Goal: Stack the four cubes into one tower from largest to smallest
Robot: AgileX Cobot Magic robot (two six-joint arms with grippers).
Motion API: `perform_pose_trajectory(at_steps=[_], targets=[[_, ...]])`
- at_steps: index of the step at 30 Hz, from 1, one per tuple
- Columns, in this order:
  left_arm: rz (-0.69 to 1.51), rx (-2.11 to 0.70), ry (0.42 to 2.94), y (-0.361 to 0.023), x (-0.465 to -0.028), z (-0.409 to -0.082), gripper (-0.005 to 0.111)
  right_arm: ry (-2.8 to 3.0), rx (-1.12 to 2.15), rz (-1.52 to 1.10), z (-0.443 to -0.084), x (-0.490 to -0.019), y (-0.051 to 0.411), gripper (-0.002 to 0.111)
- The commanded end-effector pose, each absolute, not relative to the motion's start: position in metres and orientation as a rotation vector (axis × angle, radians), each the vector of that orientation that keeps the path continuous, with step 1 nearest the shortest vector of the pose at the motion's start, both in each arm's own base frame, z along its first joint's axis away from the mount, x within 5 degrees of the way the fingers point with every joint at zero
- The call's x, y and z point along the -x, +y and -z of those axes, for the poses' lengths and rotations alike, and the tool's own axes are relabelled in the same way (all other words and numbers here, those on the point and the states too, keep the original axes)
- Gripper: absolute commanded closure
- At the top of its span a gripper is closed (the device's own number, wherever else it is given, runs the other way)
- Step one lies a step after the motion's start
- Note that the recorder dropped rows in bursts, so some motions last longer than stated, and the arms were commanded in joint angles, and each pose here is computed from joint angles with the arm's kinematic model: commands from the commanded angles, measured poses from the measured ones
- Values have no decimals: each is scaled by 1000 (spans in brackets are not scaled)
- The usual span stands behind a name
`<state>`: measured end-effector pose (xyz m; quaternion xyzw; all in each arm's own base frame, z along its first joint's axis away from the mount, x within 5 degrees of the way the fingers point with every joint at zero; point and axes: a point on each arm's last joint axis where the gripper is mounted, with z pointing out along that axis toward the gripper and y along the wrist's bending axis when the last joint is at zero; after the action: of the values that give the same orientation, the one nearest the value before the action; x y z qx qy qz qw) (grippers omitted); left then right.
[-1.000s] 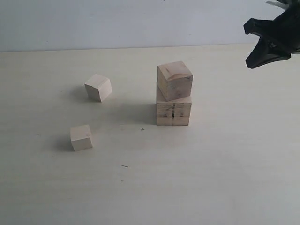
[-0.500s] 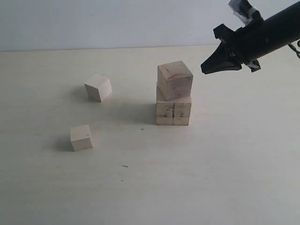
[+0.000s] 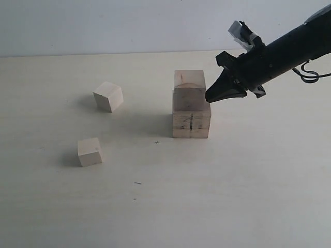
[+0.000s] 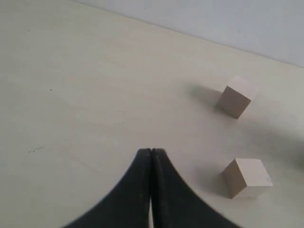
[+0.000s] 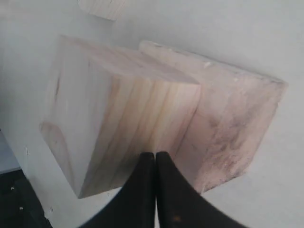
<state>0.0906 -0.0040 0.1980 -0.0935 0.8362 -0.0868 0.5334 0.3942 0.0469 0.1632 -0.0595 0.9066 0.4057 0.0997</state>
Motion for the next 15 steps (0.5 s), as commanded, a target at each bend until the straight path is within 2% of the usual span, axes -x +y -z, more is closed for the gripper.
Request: perform_pose_trajectory(at_steps=[1, 8, 13, 15], targets=[[216, 224, 1985, -5, -90, -198, 107, 2704, 222, -1176, -162, -392, 49, 108], [269, 279, 1975, -6, -91, -199, 107, 2722, 171, -1126, -161, -394, 47, 108], [670, 711, 1831, -11, -93, -209, 107, 2712, 168, -1109, -164, -395, 47, 108], [758, 860, 1731, -8, -96, -214, 107, 2704, 166, -1089, -165, -395, 46, 108]])
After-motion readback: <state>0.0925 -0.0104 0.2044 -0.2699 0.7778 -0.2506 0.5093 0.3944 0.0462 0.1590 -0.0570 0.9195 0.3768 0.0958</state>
